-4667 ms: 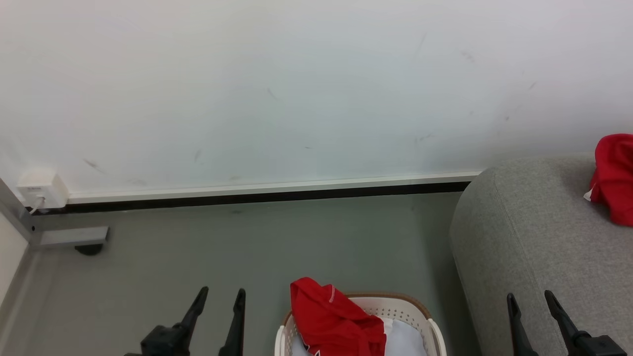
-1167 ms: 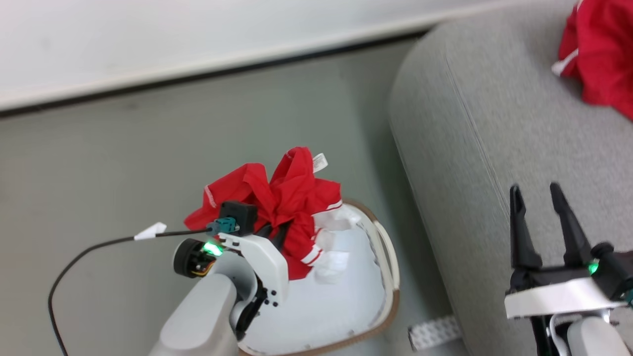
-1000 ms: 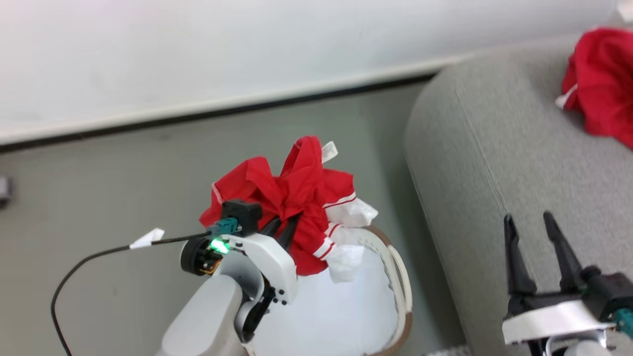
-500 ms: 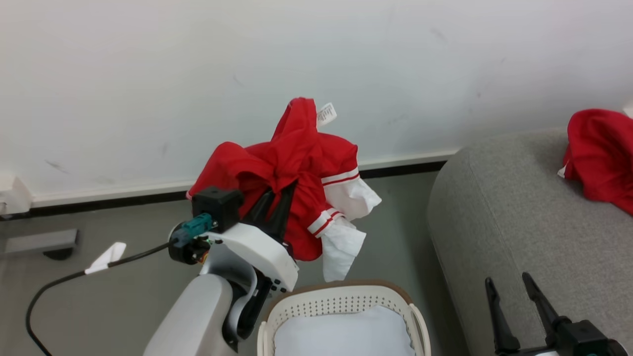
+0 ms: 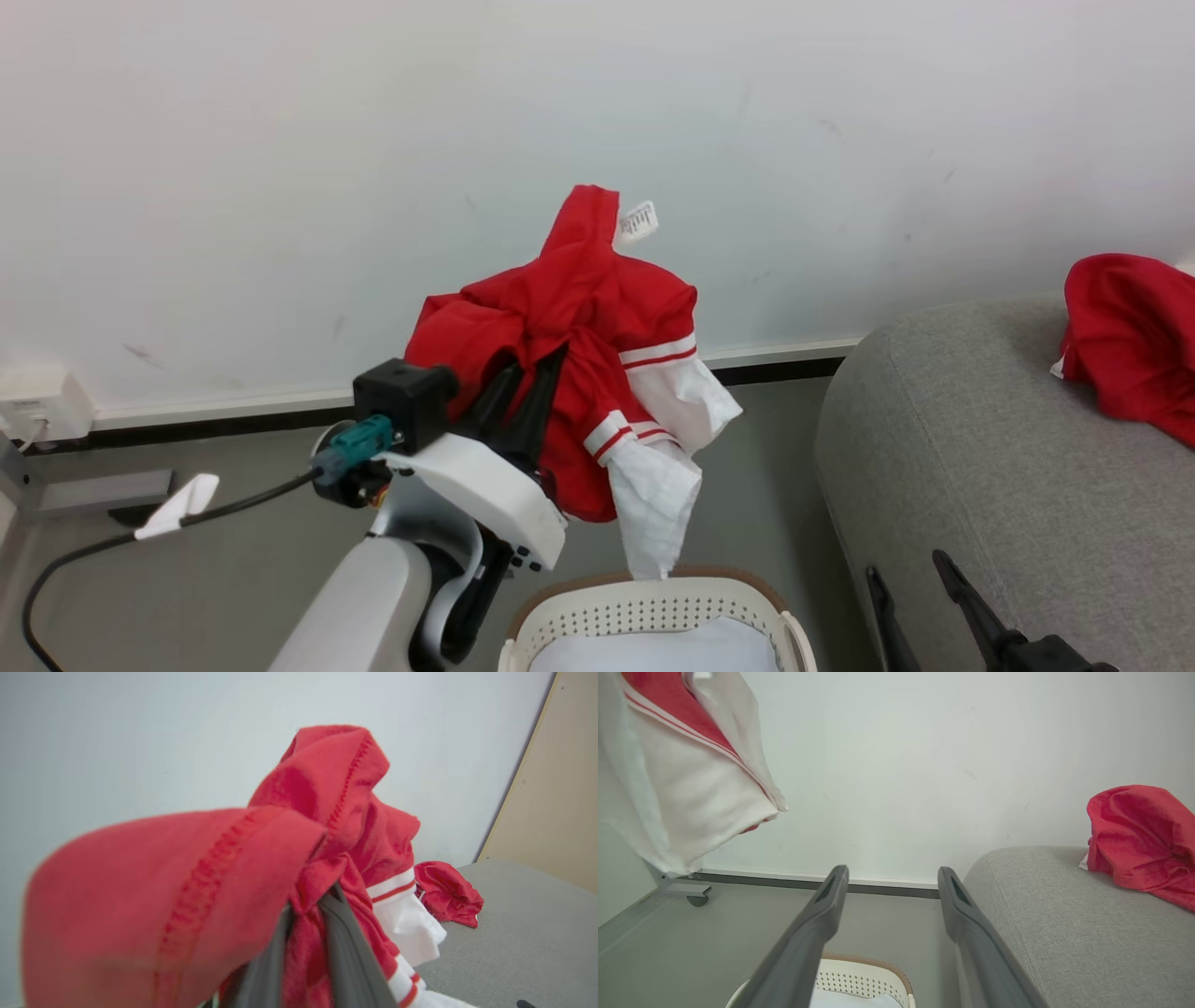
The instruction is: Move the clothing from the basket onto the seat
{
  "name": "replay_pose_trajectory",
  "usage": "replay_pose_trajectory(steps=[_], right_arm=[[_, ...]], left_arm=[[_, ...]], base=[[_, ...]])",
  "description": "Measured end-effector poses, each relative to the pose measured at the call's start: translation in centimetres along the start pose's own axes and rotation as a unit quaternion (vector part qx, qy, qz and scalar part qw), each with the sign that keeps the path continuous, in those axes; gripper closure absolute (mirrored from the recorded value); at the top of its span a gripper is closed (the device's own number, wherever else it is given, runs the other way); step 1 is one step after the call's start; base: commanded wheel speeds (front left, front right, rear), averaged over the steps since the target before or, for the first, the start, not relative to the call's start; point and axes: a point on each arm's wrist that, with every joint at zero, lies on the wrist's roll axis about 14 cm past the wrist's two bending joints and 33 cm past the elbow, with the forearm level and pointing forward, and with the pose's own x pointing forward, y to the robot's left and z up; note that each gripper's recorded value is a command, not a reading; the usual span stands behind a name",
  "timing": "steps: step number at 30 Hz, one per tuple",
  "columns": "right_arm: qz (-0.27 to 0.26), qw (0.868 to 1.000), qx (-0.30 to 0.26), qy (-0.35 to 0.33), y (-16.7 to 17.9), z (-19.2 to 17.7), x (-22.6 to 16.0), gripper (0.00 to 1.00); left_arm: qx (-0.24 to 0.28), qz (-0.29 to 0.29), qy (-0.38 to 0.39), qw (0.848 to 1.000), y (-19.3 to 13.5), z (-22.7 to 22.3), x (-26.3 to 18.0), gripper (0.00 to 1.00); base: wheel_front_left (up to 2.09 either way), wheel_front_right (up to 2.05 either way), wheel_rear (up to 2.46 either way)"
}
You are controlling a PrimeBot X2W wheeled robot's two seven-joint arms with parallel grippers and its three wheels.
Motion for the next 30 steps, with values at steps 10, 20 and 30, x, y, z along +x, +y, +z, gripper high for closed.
replay_pose_trajectory(steps=[10, 20, 30], right_arm=[[0.074, 0.996, -0.016, -0.05, 4.2, 3.3, 1.6, 0.0], [0.191, 0.975, -0.033, -0.107, 10.0, 7.5, 2.5, 0.0], [0.283, 0.954, -0.056, -0.081, 15.7, 6.5, 4.5, 0.0]], left_arm=[[-0.005, -0.003, 0.01, 1.0, -0.4, -0.7, -0.1, 1.0], [-0.007, -0.009, 0.019, 1.0, -0.8, -1.4, 0.1, 1.0], [-0.006, -0.022, 0.025, 0.999, -1.5, -1.8, 0.3, 1.0]], base=[[0.0, 0.0, 0.0], [0.0, 0.0, 0.0], [0.0, 0.0, 0.0]])
